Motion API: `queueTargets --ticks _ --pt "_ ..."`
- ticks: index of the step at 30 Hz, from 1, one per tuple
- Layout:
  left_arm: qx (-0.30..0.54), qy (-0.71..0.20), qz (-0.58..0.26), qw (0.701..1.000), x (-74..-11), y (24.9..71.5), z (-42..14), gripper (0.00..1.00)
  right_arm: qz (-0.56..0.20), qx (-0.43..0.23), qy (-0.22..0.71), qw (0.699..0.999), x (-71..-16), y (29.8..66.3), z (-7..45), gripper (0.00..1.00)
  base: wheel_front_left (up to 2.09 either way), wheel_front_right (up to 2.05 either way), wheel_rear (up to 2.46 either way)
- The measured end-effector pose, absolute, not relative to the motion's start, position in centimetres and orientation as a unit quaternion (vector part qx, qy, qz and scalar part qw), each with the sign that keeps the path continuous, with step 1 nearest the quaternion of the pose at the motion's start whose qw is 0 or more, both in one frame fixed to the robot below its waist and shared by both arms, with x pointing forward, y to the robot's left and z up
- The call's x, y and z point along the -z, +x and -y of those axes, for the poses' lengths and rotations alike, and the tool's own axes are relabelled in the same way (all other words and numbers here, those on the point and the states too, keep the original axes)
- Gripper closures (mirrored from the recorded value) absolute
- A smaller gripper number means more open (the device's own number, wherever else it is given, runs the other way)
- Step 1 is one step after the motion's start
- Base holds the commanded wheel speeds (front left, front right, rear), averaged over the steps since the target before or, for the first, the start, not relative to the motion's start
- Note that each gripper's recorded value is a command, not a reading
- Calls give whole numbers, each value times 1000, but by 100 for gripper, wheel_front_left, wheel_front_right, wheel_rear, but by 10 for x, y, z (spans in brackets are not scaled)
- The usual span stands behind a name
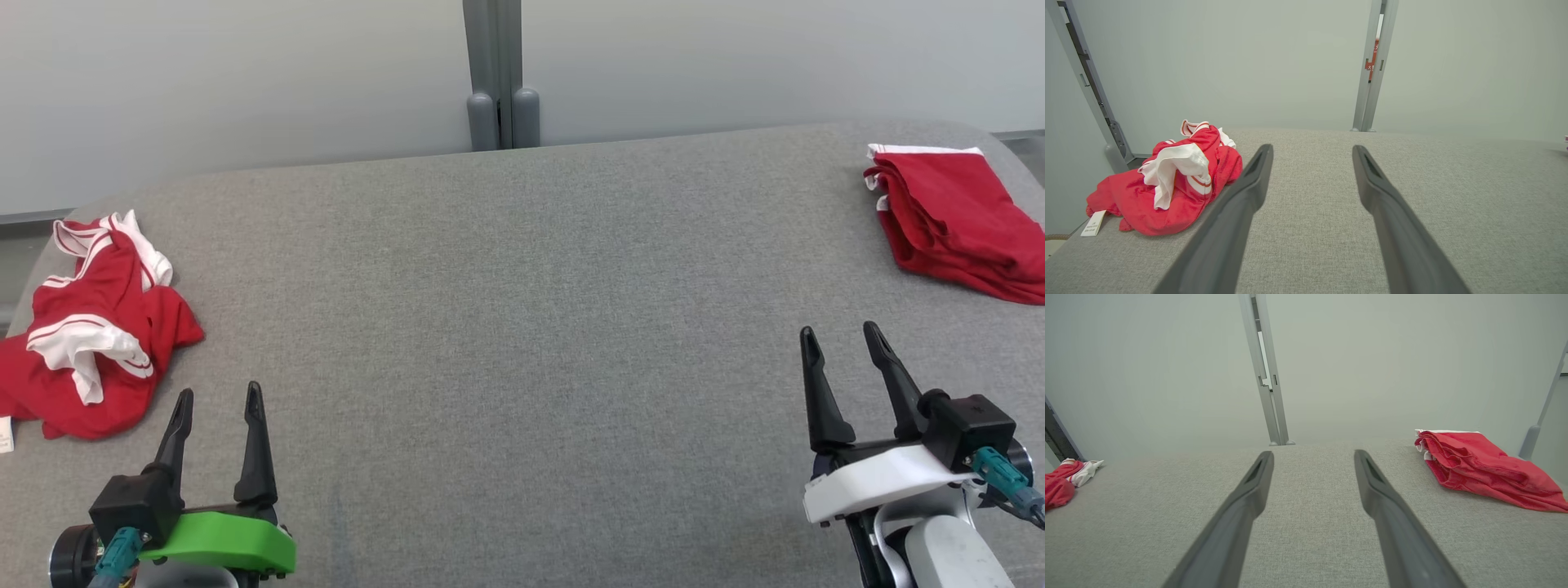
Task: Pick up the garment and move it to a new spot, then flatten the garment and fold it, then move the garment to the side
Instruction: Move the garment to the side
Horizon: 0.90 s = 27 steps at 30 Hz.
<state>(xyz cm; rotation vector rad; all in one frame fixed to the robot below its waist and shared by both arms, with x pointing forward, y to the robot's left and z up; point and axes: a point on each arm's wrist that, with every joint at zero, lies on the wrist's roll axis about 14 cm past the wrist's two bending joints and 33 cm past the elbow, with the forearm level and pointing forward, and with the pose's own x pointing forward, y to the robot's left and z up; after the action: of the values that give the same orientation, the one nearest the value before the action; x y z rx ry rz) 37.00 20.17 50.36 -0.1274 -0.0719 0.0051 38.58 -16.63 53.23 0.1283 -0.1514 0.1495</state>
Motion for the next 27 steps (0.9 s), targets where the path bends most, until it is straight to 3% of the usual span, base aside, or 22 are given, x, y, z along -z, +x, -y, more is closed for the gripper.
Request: queueTargets --ticks 27 --pt "-3 -59 29 998 -500 367 -206 0 65 -63 61 994 -524 380 169 0 0 0 0"
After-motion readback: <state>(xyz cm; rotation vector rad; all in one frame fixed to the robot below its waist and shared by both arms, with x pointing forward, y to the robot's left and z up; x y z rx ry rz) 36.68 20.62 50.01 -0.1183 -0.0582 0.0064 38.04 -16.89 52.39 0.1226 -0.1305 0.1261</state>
